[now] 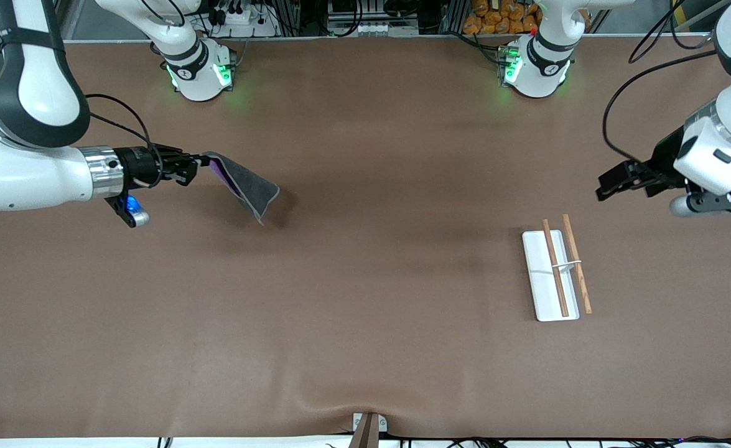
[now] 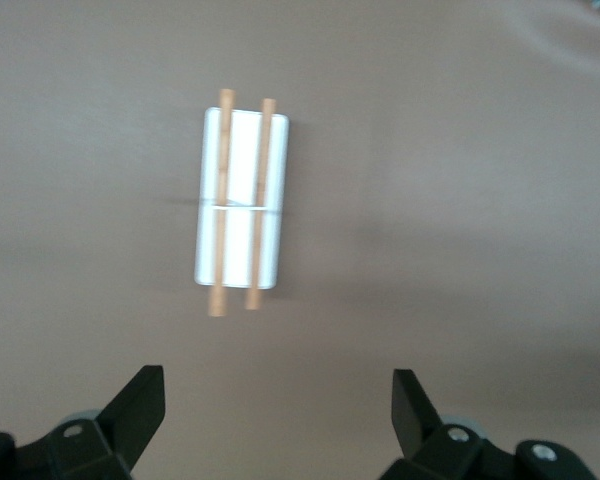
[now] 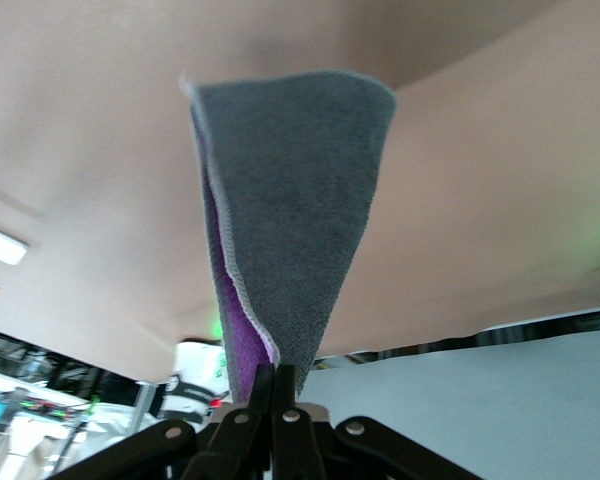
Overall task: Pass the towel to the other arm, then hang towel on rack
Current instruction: 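Lift the towel with the right gripper toward the table middle, then grasp the hanging towel with the left gripper below the right gripper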
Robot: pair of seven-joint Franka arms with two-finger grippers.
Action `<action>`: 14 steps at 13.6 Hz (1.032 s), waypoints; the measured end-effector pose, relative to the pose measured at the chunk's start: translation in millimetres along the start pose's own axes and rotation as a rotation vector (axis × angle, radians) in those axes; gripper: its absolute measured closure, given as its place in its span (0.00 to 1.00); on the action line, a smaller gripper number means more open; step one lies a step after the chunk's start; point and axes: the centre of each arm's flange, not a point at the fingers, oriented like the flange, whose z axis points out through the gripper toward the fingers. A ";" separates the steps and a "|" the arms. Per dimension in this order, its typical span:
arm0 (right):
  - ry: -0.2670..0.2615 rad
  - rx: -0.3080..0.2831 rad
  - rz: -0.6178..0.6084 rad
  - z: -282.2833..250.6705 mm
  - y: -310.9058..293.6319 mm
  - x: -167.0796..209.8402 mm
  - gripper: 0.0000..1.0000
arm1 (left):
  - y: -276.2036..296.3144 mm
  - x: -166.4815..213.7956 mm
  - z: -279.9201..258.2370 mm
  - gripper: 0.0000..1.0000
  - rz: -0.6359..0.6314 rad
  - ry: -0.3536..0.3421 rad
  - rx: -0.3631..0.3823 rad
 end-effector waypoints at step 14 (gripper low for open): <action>-0.033 0.384 0.489 54.6 -173.9 -128.1 0.99 | 264.5 -29.0 125.7 0.00 -0.370 -0.043 -0.272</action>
